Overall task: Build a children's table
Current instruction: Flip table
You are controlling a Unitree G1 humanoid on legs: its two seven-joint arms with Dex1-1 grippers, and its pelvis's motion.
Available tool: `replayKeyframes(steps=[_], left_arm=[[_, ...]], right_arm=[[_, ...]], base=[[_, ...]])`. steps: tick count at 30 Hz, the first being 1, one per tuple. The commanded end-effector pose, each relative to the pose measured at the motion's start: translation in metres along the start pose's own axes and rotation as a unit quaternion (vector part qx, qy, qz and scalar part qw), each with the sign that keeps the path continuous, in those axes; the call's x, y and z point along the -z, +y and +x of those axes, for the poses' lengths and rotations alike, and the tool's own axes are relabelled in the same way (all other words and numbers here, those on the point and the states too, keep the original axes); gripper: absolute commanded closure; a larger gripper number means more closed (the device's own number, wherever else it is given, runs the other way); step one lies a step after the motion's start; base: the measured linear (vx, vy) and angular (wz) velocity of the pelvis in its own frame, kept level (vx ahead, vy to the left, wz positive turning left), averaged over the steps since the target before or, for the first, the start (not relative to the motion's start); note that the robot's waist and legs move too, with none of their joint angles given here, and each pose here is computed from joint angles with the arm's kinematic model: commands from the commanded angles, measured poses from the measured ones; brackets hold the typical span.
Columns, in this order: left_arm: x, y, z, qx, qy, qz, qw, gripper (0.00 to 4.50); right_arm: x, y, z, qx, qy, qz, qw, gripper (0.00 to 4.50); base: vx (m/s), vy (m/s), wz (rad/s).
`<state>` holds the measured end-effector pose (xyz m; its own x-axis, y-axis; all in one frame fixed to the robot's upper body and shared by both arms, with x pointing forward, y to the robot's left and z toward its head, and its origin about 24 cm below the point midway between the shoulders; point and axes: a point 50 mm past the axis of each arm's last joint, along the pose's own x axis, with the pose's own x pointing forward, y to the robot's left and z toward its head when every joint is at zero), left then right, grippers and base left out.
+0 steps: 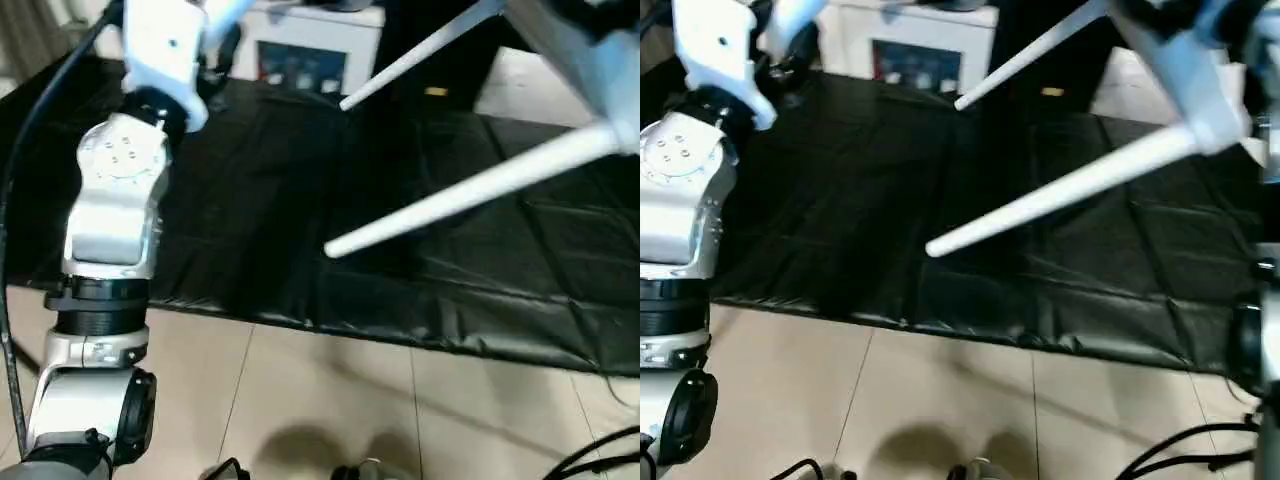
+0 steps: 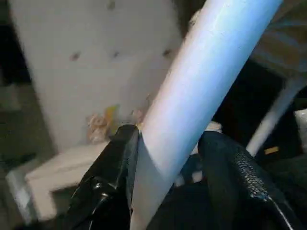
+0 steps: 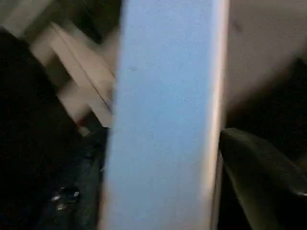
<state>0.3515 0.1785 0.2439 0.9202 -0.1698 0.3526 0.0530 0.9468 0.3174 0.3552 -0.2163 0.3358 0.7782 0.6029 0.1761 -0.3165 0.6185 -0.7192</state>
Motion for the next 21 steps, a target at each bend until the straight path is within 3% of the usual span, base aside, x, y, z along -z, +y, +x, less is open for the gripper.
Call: replayKeyframes(steps=[1, 3, 5, 8, 11, 14, 17, 21], left_arm=[[0.026, -0.014, -0.003, 0.01, 0.066, -0.045, 0.997, 2.65], [0.031, -0.017, -0.005, 0.007, 0.079, -0.054, 0.995, 2.71], [0.045, -0.023, -0.01, -0.002, 0.108, -0.069, 0.992, 3.06], [0.057, -0.027, -0.016, -0.012, 0.133, -0.072, 0.988, 3.16], [0.071, -0.032, -0.023, -0.011, 0.162, -0.069, 0.984, 3.42], [0.077, -0.036, -0.026, -0.008, 0.172, -0.063, 0.983, 3.53], [0.077, -0.038, -0.027, -0.004, 0.172, -0.063, 0.983, 3.89], [0.071, -0.047, -0.029, 0.004, 0.158, -0.071, 0.985, 4.08]], right_arm=[[-0.01, 0.017, 0.012, -0.066, -0.044, -0.004, 0.997, 0.6], [-0.011, 0.017, 0.014, -0.065, -0.057, -0.004, 0.996, 0.35], [-0.013, 0.017, 0.016, -0.056, -0.069, -0.011, 0.996, 0.1], [-0.015, 0.014, 0.017, -0.043, -0.091, -0.018, 0.995, 0.0], [-0.026, 0.008, 0.016, -0.017, -0.15, -0.018, 0.988, 0.0], [-0.031, 0.005, 0.017, -0.002, -0.166, -0.021, 0.986, 0.0], [-0.028, 0.005, 0.018, 0.001, -0.157, -0.022, 0.987, 0.0], [-0.01, 0.009, 0.015, 0.009, -0.122, -0.01, 0.992, 0.0]], base=[[0.0, 0.0, 0.0], [0.0, 0.0, 0.0], [0.0, 0.0, 0.0], [0.0, 0.0, 0.0], [0.0, 0.0, 0.0], [0.0, 0.0, 0.0], [0.0, 0.0, 0.0], [0.0, 0.0, 0.0]])
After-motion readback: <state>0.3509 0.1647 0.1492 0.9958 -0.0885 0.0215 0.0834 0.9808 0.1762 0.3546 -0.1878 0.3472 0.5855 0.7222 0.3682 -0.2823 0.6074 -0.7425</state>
